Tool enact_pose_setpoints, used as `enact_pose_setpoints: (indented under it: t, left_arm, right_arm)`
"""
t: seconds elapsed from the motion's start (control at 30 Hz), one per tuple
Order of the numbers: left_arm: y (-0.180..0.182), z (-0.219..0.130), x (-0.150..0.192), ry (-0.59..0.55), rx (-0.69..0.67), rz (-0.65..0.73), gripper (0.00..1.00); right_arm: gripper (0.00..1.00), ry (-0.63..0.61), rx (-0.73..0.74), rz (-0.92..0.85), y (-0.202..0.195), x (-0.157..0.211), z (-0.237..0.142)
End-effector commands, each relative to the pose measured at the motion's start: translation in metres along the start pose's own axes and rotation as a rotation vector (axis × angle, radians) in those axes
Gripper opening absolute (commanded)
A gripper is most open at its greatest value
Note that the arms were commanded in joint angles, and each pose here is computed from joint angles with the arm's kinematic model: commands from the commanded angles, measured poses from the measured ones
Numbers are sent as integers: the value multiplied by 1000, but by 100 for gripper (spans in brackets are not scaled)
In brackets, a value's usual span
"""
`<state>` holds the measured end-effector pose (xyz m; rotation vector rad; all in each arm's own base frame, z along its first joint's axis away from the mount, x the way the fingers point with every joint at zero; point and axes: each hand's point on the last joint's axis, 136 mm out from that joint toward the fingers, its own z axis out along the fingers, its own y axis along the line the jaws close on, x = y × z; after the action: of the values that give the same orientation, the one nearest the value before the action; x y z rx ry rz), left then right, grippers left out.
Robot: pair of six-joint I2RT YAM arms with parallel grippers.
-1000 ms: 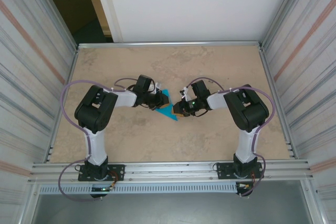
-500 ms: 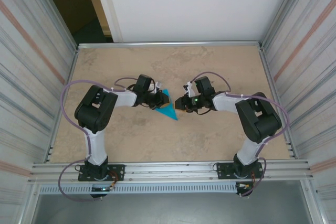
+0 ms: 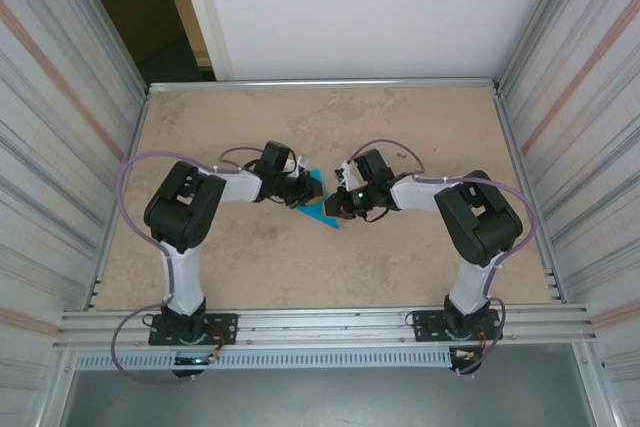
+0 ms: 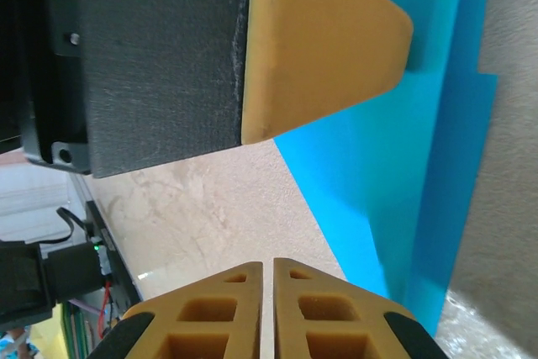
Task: Fold a paper plane with a square sheet of paper (pick it up from the middle)
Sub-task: Fourth fold the wing at the center of the table.
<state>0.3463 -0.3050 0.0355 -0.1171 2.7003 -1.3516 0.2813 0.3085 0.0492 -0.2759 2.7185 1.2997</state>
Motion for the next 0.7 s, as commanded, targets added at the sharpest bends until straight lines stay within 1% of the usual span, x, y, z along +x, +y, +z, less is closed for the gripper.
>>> enact_pose_setpoints:
  t: [0.0, 0.23, 0.67]
  left_arm:
    - [2, 2, -1, 22, 1, 8, 16]
    - [1, 3, -2, 27, -1, 10, 16]
    - [1, 3, -2, 32, -5, 8, 16]
  right_arm:
    - [12, 16, 36, -15, -7, 0, 5]
    - [12, 36, 69, 5, -19, 5, 10]
    - [11, 35, 101, 18, -30, 8, 10]
